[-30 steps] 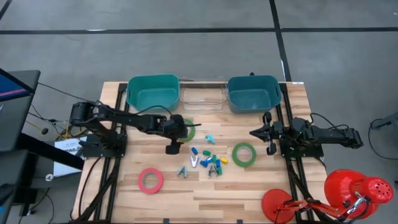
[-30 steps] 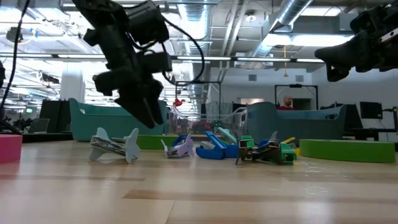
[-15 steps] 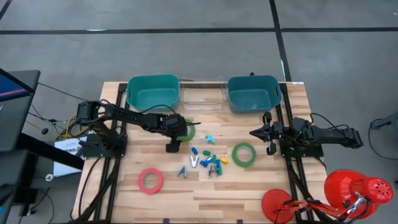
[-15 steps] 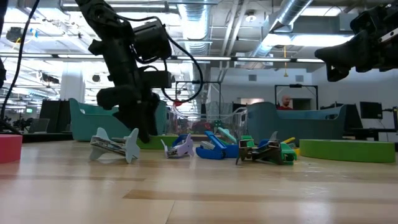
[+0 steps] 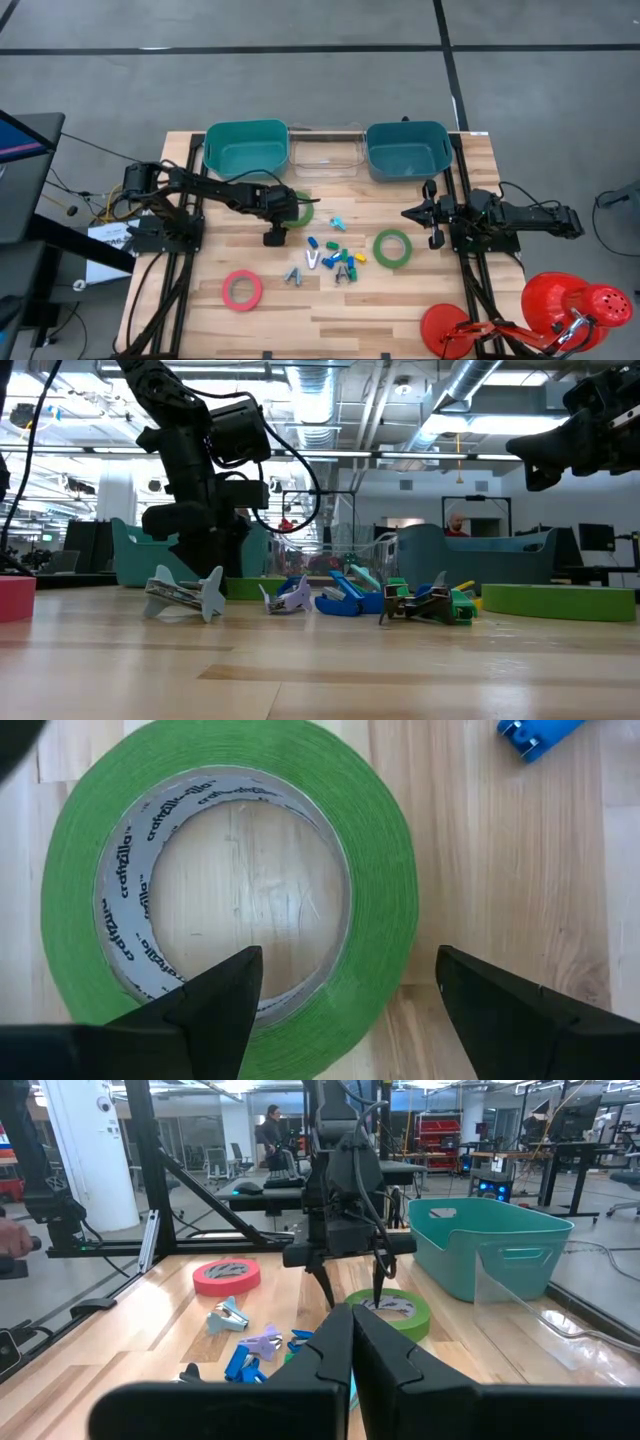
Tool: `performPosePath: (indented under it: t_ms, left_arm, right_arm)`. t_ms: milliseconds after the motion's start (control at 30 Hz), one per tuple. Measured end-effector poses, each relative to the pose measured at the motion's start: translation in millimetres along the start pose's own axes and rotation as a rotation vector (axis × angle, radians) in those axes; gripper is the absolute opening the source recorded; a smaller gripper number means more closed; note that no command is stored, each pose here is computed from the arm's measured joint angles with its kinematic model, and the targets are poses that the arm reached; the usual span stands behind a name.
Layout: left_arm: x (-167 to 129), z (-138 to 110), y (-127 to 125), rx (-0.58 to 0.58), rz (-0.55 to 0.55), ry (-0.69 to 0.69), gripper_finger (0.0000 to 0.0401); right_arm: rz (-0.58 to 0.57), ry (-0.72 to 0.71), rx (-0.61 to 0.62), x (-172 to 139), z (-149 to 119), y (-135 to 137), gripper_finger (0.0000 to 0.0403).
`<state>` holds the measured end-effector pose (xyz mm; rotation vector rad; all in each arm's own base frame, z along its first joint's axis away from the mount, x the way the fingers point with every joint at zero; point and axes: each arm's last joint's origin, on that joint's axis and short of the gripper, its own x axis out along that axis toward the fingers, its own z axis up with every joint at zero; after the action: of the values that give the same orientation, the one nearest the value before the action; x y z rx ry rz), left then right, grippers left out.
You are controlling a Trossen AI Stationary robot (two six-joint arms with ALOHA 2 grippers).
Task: Pick and place Stapler, Stapler remover, tape
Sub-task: Put the green tape into the green bin
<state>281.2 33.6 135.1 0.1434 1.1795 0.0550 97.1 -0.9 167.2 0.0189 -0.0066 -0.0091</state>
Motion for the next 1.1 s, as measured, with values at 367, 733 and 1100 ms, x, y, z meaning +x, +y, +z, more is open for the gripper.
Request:
performPosePath:
  t_ms: [367,733,1100]
  left_arm:
    - [-0.1,-0.1,-0.2,0.0,-0.002,0.0,0.0204]
    - [-0.2,0.3,-1.5,0.004,-0.005,-0.003,0.0115]
    - [-5.1,8.3,0.3,0.001,0.002,-0.04,0.0099]
  right_arm:
    - [0.0,0.0,0.0,0.0,0.0,0.0,0.0]
    - [0.0,0.0,0.0,0.0,0.0,0.0,0.0]
    - [0.0,0.0,0.0,0.0,-0.1,0.0,0.0]
